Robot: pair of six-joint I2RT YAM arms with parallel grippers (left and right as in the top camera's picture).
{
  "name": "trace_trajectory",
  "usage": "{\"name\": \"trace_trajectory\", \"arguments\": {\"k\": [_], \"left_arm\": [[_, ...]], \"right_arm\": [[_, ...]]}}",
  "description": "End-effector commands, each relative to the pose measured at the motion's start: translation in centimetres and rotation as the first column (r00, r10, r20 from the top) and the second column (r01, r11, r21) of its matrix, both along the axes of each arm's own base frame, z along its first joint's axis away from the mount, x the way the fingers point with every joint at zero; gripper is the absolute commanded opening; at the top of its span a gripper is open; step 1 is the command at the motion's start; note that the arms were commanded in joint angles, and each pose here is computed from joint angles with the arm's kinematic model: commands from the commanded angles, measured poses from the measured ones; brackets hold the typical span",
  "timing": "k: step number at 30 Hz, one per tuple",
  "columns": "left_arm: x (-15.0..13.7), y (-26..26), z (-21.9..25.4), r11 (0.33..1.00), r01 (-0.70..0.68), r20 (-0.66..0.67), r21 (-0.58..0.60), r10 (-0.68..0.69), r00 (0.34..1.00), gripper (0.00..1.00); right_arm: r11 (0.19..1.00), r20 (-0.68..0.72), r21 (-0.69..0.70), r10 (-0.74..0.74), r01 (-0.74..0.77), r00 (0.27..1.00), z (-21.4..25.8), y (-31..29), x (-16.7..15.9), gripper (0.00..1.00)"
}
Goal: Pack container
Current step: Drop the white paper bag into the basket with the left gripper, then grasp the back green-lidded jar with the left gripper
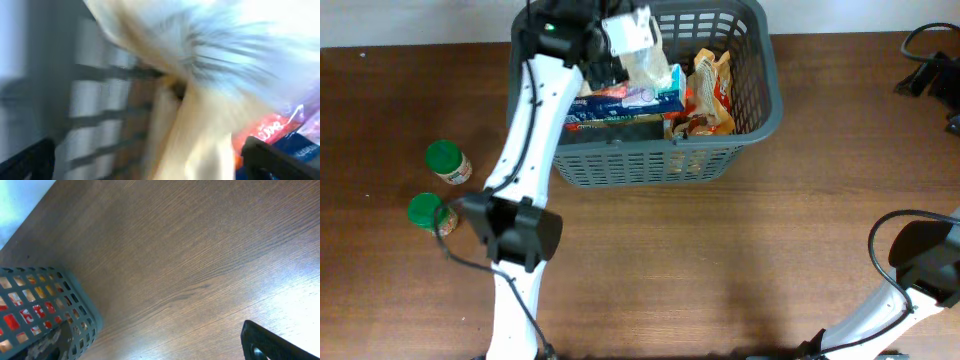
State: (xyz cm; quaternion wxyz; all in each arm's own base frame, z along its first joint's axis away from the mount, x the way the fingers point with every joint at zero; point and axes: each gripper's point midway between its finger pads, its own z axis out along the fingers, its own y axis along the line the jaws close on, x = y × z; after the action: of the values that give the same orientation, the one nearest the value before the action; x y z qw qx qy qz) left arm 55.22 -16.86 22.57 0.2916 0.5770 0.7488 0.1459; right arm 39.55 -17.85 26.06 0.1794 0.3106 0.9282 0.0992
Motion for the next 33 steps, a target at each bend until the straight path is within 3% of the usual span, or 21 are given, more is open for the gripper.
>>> {"name": "trace_trajectory", "arguments": {"k": [1, 8, 13, 17, 21, 24, 30, 33], "left_arm": [[-0.9, 1.4, 0.0, 0.994, -0.105, -0.030, 0.016, 0.105, 0.994, 0.99], [-4.9, 6.2, 7.7, 0.870, -0.476, 0.019, -0.128, 0.482, 0.876, 0.99], [-9.5, 10.6, 15.1, 0.697, -0.607, -0.023, -0.382, 0.649, 0.760, 0.99], [-13.1, 14.0, 16.8, 0.560, -0.681, -0.151, -0.472, 0.709, 0.689, 0.99], [-15.8, 20.0, 15.0, 0.404, -0.821, -0.260, -0.403, 0.810, 0.526, 0.99], [-16.1, 24.5, 13.0, 0.291, -0.889, -0.300, -0.354, 0.865, 0.403, 0.99], [-15.9, 31.6, 5.4, 0.249, -0.956, -0.373, -0.153, 0.882, 0.290, 0.99], [-14.8, 33.2, 0.1, 0.269, -0.959, -0.459, -0.091, 0.843, 0.280, 0.99]], "right_arm": [[1.000, 0.014, 0.009, -0.007, 0.007, 1.000, 0.5, 0.2, -0.1, 0.99], [1.000, 0.014, 0.009, -0.007, 0.007, 1.000, 0.5, 0.2, -0.1, 0.99], [1.000, 0.014, 0.009, -0.007, 0.007, 1.000, 0.5, 0.2, -0.1, 0.99], [1.000, 0.014, 0.009, -0.007, 0.007, 1.000, 0.5, 0.2, -0.1, 0.99], [1.000, 0.014, 0.009, -0.007, 0.007, 1.000, 0.5, 0.2, -0.1, 0.99], [1.000, 0.014, 0.009, -0.007, 0.007, 1.000, 0.5, 0.2, -0.1, 0.99], [1.000, 0.014, 0.009, -0.007, 0.007, 1.000, 0.5, 0.2, -0.1, 0.99], [1.000, 0.014, 0.009, -0.007, 0.007, 1.000, 0.5, 0.2, -0.1, 0.99]]}}
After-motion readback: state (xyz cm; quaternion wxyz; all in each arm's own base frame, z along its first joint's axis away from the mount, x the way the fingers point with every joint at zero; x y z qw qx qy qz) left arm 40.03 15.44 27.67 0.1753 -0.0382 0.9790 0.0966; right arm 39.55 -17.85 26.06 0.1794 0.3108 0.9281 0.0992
